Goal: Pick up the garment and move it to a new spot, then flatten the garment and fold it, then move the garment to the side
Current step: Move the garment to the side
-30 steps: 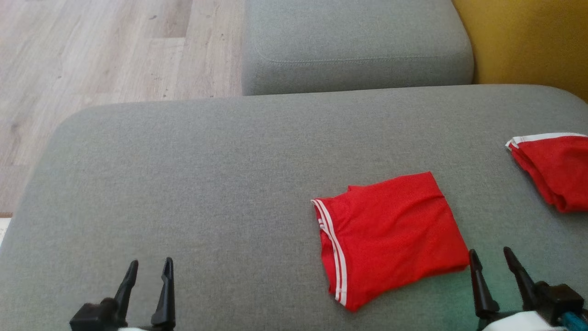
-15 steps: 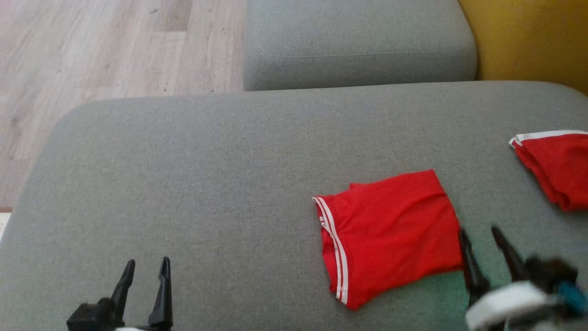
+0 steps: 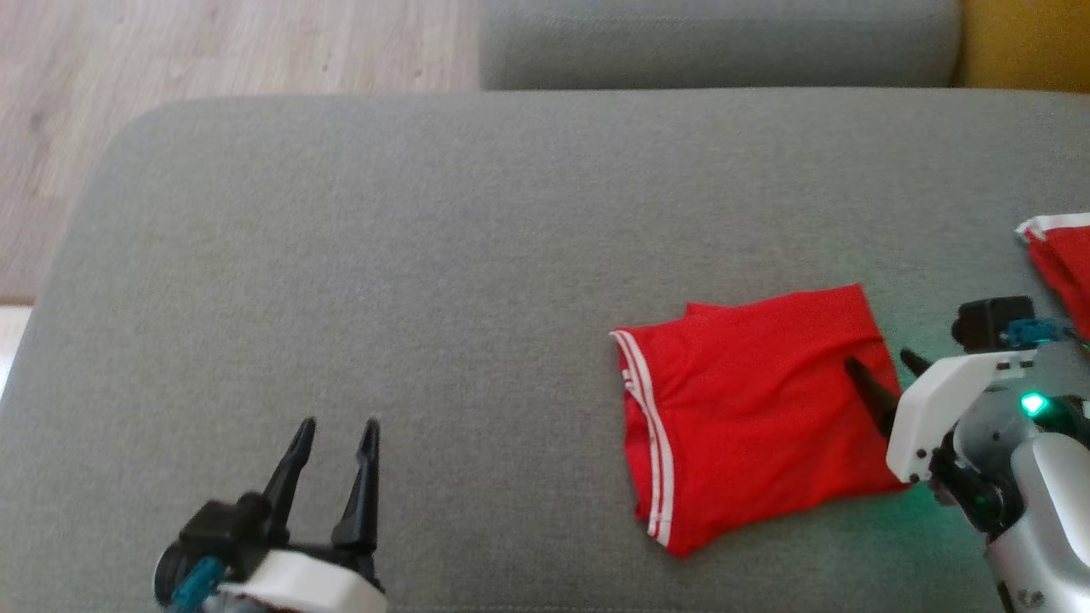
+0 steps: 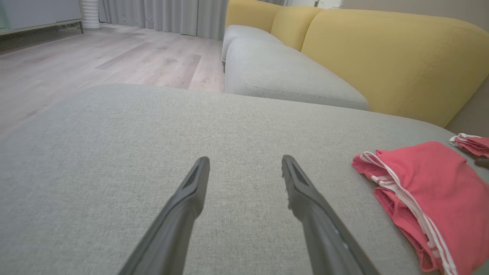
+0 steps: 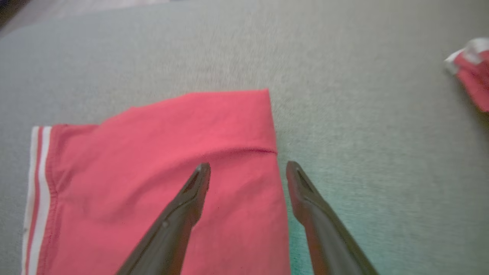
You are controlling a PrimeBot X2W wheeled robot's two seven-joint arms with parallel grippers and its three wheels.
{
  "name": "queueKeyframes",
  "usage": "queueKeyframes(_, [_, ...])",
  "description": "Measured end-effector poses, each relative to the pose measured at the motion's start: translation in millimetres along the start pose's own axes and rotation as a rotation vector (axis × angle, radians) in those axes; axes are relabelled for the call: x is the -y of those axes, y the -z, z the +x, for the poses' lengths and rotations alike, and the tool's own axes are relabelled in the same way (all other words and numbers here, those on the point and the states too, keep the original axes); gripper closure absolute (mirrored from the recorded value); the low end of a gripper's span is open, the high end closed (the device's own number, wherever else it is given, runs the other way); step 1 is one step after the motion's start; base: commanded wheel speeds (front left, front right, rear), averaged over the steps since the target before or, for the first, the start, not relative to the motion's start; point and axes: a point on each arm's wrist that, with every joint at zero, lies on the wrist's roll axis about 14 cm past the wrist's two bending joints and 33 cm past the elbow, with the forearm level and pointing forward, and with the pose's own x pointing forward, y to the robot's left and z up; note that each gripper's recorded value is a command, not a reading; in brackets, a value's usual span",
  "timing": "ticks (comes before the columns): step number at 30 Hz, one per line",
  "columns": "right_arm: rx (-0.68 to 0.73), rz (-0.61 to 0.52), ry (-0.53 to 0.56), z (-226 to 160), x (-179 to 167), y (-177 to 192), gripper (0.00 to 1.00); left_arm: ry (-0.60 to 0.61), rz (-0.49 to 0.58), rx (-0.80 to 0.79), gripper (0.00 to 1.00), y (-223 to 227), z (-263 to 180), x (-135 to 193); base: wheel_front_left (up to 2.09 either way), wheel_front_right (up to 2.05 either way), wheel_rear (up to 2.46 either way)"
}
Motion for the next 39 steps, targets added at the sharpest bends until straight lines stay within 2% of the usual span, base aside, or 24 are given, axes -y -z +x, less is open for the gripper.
queueKeyframes(3, [-0.123,0.0,0.002,15,2,23,0.0,-0.002,0.0,0.004,0.0,-2,7,-1,0.0,0.0,0.0])
queueKeyframes(7, [-0.214,0.023,0.015,30,7,39,0.0,-0.023,-0.002,-0.012,0.0,2,9,-5,0.0,0.0,0.0])
queueKeyframes(8, [-0.227,0.025,0.015,32,7,41,0.57,-0.025,-0.006,-0.017,0.0,4,9,-6,0.0,0.0,0.0])
queueKeyframes(9, [-0.224,0.035,0.013,34,6,39,1.0,-0.027,-0.006,-0.02,0.0,5,9,-6,0.0,0.0,0.0])
queueKeyframes(12, [-0.182,0.088,0.0,38,4,29,1.0,-0.023,-0.006,-0.028,0.0,7,11,-5,0.0,0.0,0.0])
queueKeyframes(15, [-0.059,0.13,0.033,37,17,2,1.0,-0.003,-0.006,-0.033,0.0,9,17,1,0.0,0.0,0.0])
queueKeyframes(18, [0.076,0.137,0.12,29,53,-40,1.0,0.03,-0.003,-0.039,0.0,11,26,8,0.0,0.0,0.0])
queueKeyframes(23, [0.245,0.124,0.33,-8,141,-104,1.0,0.132,0.012,-0.038,0.0,12,52,34,0.0,0.0,0.0])
queueKeyframes(26, [0.26,0.123,0.437,-23,182,-108,1.0,0.174,0.014,-0.032,0.0,11,68,44,0.0,0.0,0.0])
queueKeyframes(30, [0.23,0.142,0.525,-31,214,-97,1.0,0.204,0.014,-0.054,0.0,21,78,52,0.0,0.0,0.0])
queueKeyframes(37, [0.284,0.096,0.622,-39,240,-112,1.0,0.208,0.021,-0.087,0.0,32,78,51,0.0,0.0,0.0])
queueKeyframes(39, [0.317,0.058,0.662,-45,248,-119,0.0,0.205,0.02,-0.089,0.0,33,78,49,0.0,0.0,0.0])
